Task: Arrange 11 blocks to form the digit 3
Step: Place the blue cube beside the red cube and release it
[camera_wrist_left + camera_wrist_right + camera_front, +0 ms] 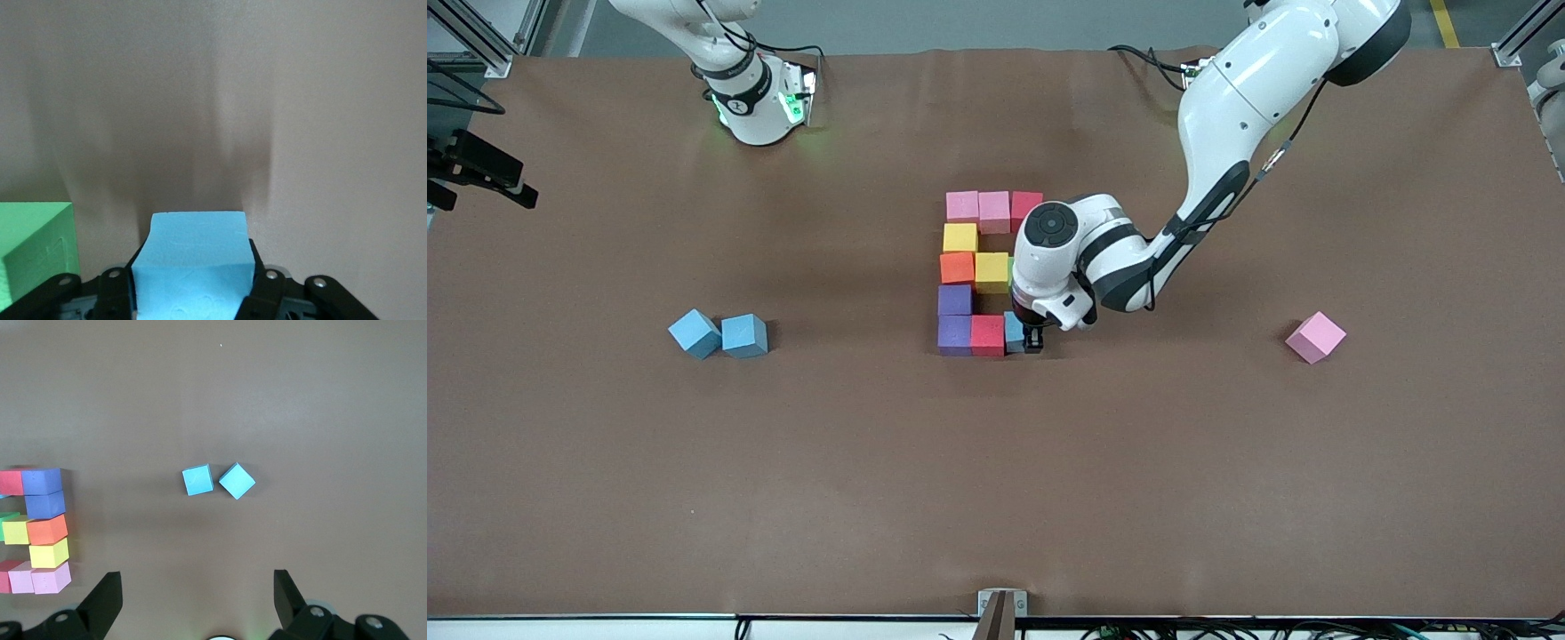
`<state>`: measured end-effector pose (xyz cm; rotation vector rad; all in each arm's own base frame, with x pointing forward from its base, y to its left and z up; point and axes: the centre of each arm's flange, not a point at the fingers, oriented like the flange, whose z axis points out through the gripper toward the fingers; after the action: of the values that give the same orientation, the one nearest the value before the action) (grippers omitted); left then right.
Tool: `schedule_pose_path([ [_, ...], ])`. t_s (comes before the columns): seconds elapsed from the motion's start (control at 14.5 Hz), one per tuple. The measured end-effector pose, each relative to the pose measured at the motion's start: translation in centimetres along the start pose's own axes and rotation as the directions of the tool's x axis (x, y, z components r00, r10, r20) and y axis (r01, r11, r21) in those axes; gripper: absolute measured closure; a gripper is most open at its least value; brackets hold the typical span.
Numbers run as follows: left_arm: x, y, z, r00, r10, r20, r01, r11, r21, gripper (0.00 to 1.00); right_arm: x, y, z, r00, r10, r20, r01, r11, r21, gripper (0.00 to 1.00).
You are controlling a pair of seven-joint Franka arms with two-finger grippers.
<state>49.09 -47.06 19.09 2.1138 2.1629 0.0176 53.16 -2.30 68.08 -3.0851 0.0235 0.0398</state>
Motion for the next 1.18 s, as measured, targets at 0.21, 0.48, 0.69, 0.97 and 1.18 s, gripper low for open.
schedule_pose_path([
  [0.21,0.0,0.0,0.0,1.000,0.000,0.000,0.000,1.000,0.000,0.45,0.0,0.0,0.0,1.000,0.000,0.000,0.000,1.000,0.000,0.00],
  [0.48,0.0,0.0,0.0,1.000,0.000,0.000,0.000,1.000,-0.001,0.45,0.0,0.0,0.0,1.000,0.000,0.000,0.000,1.000,0.000,0.00],
  [0.69,-0.2,0.1,0.0,1.000,0.000,0.003,0.000,1.000,-0.003,0.44,0.0,0.0,0.0,1.000,0.000,0.000,0.000,1.000,0.000,0.00],
  [0.97,0.0,1.8,0.1,0.999,0.034,0.021,-0.034,0.999,-0.024,0.14,0.0,0.0,0.0,1.000,0.000,0.000,0.000,1.000,0.000,0.00],
  [1.18,0.0,2.9,-0.5,0.999,0.038,0.029,-0.037,0.999,-0.039,0.00,0.0,0.0,0.0,1.000,0.000,0.000,0.000,1.000,0.000,0.00],
])
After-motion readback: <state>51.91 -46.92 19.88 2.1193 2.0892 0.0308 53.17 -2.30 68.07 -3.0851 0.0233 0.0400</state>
